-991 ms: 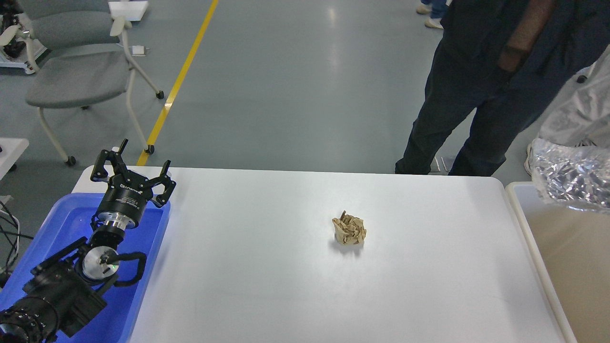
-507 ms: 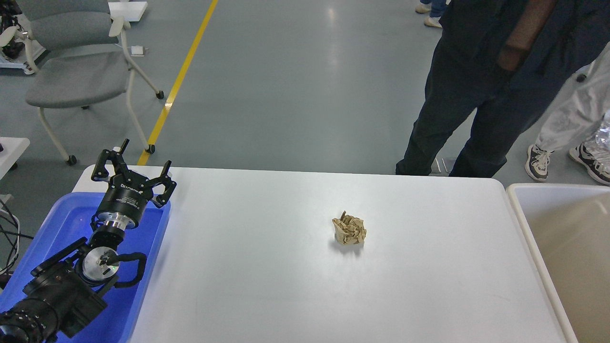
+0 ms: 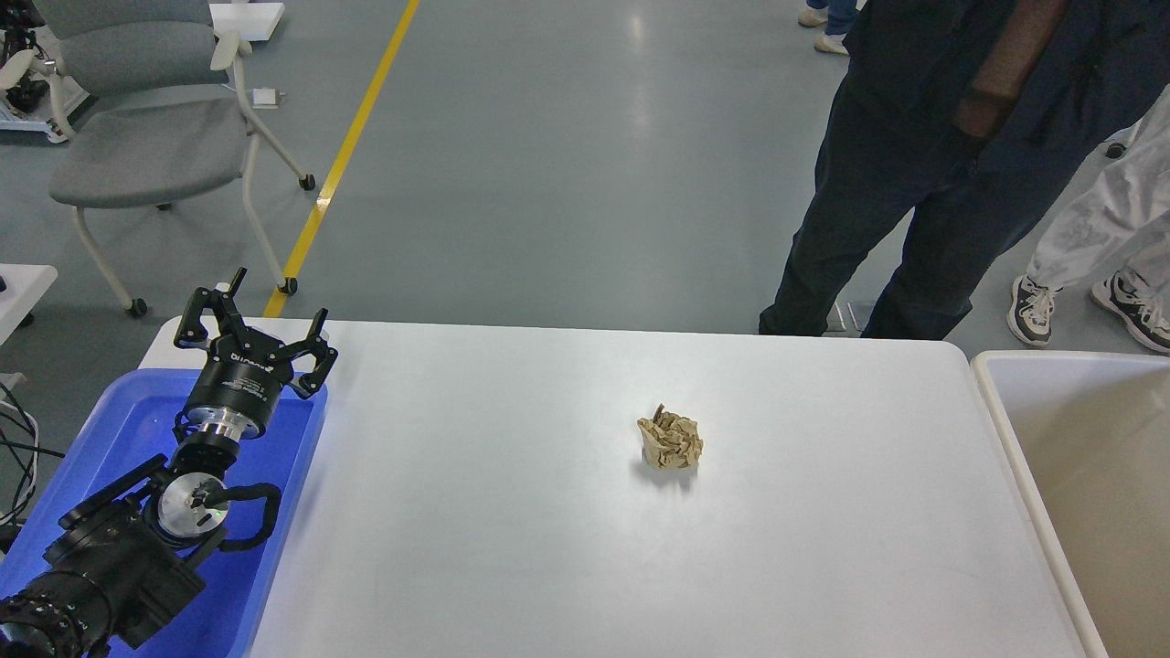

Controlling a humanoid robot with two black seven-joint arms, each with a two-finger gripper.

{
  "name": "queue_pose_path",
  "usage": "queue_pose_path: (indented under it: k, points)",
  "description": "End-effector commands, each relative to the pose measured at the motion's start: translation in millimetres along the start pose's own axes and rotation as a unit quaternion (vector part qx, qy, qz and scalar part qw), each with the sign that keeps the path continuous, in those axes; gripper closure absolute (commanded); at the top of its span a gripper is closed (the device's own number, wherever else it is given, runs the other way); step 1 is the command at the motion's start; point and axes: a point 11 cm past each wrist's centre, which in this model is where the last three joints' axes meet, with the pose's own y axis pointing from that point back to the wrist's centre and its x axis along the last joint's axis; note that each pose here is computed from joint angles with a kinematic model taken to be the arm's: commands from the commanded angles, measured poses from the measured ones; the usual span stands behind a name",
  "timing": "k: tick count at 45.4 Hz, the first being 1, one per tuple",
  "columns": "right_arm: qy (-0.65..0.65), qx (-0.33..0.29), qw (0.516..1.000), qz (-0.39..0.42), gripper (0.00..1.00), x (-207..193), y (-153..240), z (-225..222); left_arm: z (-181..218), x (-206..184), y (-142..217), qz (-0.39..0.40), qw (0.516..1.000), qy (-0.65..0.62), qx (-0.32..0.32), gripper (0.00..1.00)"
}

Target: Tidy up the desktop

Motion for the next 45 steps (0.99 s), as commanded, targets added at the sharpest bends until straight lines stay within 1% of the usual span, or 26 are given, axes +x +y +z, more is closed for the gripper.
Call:
queue_pose_path:
  k: [1,3,7,31,32,33,34,35,36,42,45]
  points:
    - [-0.04,-0.073,0.996,0.019,1.0,-20,0,60,0,0,0,0.0,1.0,0.0,0.0,0.0]
    - [-0.034,-0.081,0.996,0.023,1.0,-23,1,71,0,0,0,0.0,1.0,0.0,-0.001,0.0]
    - [-0.017,-0.083,0.996,0.021,1.0,-31,1,78,0,0,0,0.0,1.0,0.0,-0.001,0.0]
    - [0.058,-0.085,0.995,0.006,1.0,-43,2,87,0,0,0,0.001,1.0,0.0,-0.001,0.0]
    - [0.058,-0.084,0.995,0.005,0.95,-44,2,87,0,0,0,0.001,1.0,0.0,-0.001,0.0]
    - [0.06,-0.084,0.995,0.006,0.81,-44,2,87,0,0,0,0.001,1.0,0.0,-0.001,0.0]
    - [0.06,-0.084,0.995,0.005,0.6,-44,1,86,0,0,0,0.001,1.0,0.0,-0.001,0.0]
    - [0.058,-0.082,0.995,0.004,0.13,-45,1,84,0,0,0,0.001,1.0,0.0,-0.001,0.0]
    - [0.058,-0.081,0.995,0.003,0.0,-44,1,83,0,0,0,0.001,1.0,0.0,-0.001,0.0]
    - [0.055,-0.074,0.996,0.005,0.0,-43,0,74,0,0,0,0.001,1.0,0.0,-0.001,0.0]
    - [0.048,-0.064,0.997,0.002,0.0,-46,-1,63,0,0,0,0.001,1.0,0.0,-0.001,0.0]
